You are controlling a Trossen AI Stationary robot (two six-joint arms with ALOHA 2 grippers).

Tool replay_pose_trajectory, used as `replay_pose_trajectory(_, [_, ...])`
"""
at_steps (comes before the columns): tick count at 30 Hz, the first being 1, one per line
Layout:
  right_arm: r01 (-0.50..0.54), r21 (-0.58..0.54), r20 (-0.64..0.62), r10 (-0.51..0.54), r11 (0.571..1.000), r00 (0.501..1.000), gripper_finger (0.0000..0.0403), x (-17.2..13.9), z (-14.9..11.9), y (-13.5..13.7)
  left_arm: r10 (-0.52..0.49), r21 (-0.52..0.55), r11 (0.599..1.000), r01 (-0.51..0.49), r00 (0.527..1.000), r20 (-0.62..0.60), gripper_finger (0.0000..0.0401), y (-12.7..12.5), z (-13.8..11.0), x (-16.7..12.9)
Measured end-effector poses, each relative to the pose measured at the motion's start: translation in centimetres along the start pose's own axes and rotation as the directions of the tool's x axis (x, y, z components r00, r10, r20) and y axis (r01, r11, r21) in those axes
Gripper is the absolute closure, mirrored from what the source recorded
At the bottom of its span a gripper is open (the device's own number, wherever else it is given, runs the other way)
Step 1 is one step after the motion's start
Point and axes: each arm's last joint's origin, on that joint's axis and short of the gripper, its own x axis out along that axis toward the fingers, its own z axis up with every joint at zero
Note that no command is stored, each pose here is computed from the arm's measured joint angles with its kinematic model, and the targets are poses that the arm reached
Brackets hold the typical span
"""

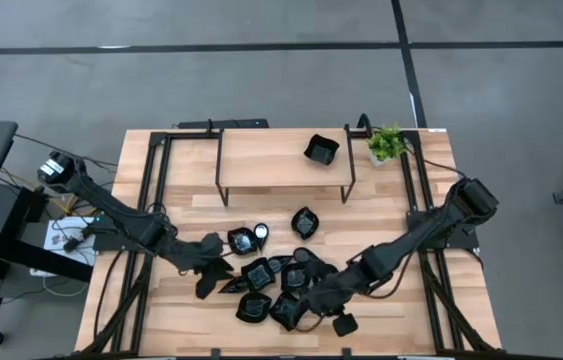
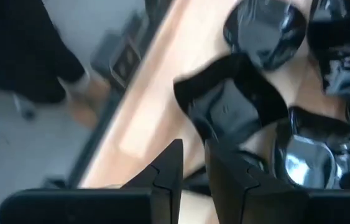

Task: Pick & Place Mini shaped plates
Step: Stack the black distorted square plate on the black distorted square plate on the shelf

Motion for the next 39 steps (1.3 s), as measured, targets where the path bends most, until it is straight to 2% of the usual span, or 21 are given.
replay_pose_trajectory(4, [0.006, -0.121, -0.151, -0.024, 0.993, 0.988, 0.0339, 0.6, 0.9, 0.6, -0.084, 0.005, 0.996, 0.084, 0.995, 0.052, 0.0288, -1.3, 0.0, -0.3])
replay_pose_trajectory(8, [-0.007, -0.233, -0.249, -0.052, 0.972, 0.967, 0.0339, 0.7, 1.3, 1.1, -0.072, 0.012, 0.997, 0.071, 0.994, 0.086, 0.0288, -1.7, -0.2, -0.4])
replay_pose_trajectory(11, [-0.010, -0.281, -0.272, -0.070, 0.960, 0.960, 0.0339, 0.6, 1.1, 1.3, -0.067, 0.000, 0.998, 0.067, 0.993, 0.093, 0.0288, -1.6, -0.2, -0.4])
replay_pose_trajectory(14, [-0.004, -0.283, -0.241, -0.067, 0.959, 0.968, 0.0339, 0.7, 1.4, 1.3, -0.077, 0.004, 0.997, 0.077, 0.992, 0.095, 0.0288, -1.9, -0.3, -0.5])
replay_pose_trajectory(19, [0.062, -0.273, -0.113, -0.096, 0.960, 0.989, 0.0339, 1.4, 2.5, 1.3, -0.082, 0.183, 0.981, 0.063, 0.992, 0.100, 0.0288, -2.4, -0.9, -0.7])
replay_pose_trajectory(23, [0.090, -0.251, -0.026, -0.100, 0.964, 0.995, 0.0339, 2.2, 3.3, 1.1, -0.092, 0.247, 0.967, 0.066, 0.991, 0.094, 0.0288, -2.7, -1.1, -0.9])
replay_pose_trajectory(26, [0.091, -0.241, -0.023, -0.100, 0.966, 0.995, 0.0339, 3.2, 3.2, 1.0, -0.107, 0.305, 0.949, 0.077, 0.991, 0.083, 0.0288, -3.0, -1.5, -1.0])
replay_pose_trajectory(29, [0.094, -0.181, -0.036, -0.102, 0.979, 0.994, 0.0339, 4.0, 3.0, 0.9, -0.121, 0.377, 0.922, 0.086, 0.990, 0.070, 0.0288, -3.3, -1.8, -1.2])
replay_pose_trajectory(32, [0.091, -0.150, -0.042, -0.098, 0.984, 0.994, 0.0339, 4.1, 2.8, 1.3, -0.132, 0.395, 0.913, 0.097, 0.989, 0.061, 0.0288, -3.5, -2.1, -1.3])
replay_pose_trajectory(39, [0.072, -0.119, -0.023, -0.075, 0.990, 0.997, 0.0339, 4.2, 3.2, 2.3, -0.138, 0.377, 0.920, 0.106, 0.989, 0.058, 0.0288, -3.6, -2.2, -1.4])
